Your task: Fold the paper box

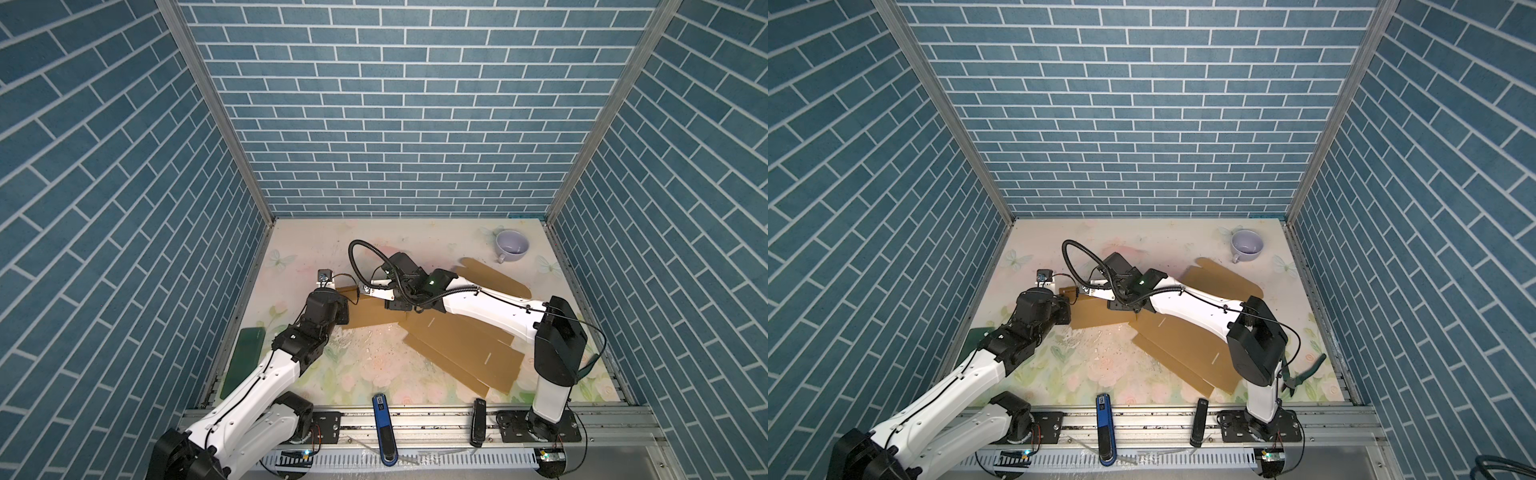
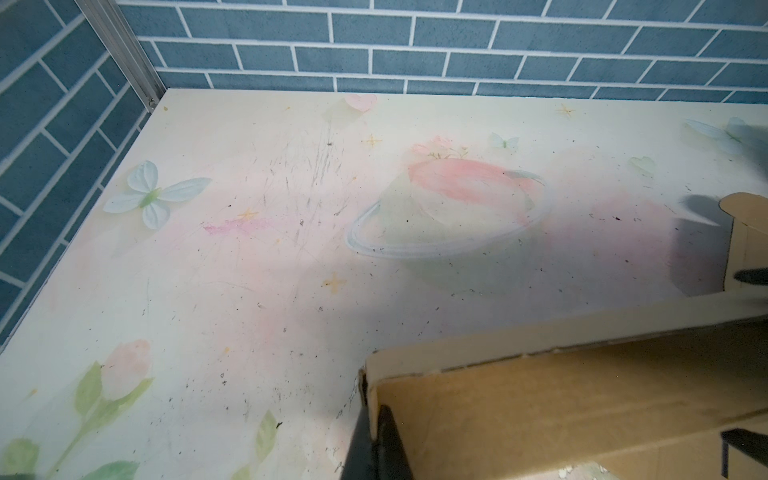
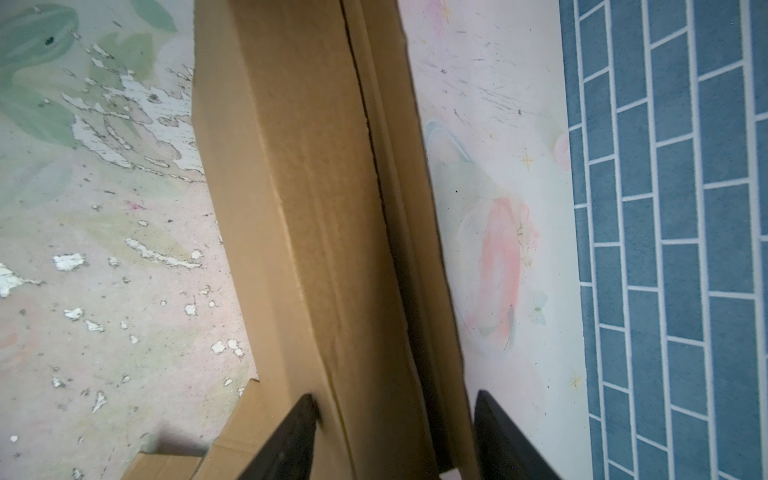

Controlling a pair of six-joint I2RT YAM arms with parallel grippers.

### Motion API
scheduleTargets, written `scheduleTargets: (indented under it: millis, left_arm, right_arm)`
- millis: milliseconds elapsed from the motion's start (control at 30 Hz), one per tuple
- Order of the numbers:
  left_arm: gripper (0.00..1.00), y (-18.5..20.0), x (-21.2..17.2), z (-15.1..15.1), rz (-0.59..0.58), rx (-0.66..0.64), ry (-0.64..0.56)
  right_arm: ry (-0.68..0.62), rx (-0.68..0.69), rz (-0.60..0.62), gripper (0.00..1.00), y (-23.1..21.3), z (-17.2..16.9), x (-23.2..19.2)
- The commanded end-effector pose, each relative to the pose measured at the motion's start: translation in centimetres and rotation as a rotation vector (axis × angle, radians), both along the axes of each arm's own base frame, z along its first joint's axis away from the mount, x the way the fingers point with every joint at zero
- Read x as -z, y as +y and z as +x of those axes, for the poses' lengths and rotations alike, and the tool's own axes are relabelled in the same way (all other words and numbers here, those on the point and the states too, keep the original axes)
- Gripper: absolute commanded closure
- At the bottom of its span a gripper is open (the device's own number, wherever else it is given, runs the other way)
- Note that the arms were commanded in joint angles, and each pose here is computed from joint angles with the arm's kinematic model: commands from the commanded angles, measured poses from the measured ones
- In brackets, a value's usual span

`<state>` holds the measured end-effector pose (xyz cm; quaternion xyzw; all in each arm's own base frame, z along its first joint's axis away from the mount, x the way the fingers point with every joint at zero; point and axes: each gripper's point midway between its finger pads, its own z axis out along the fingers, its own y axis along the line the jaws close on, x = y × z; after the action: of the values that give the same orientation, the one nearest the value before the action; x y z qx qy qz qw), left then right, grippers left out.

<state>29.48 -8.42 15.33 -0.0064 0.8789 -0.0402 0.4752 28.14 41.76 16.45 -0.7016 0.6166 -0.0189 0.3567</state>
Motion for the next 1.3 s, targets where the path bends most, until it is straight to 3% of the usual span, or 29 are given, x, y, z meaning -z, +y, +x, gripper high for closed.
scheduleTargets:
  millis: [0,100,400,1267]
  left_arm:
    - [1.0,-0.3,3.7,-2.1,0.04,0.055,0.142]
    - [1.0,-0.2,3.8,-2.2,0.041,0.054,0.144]
    - [0.85,0.1,3.6,-2.9,0.022,0.048,0.133]
    - [0.55,-0.6,3.4,-3.9,-0.045,0.094,0.105]
  right_arm:
    - [0.022,-0.014,0.009,0.45,0.8,-0.5,0.4]
    - [0.028,-0.007,0.01,0.49,0.7,-0.5,0.6]
    - [0.052,0.02,0.02,0.55,0.7,-0.5,1.0]
    - [0.092,0.047,0.005,0.67,1.2,-0.3,2.2]
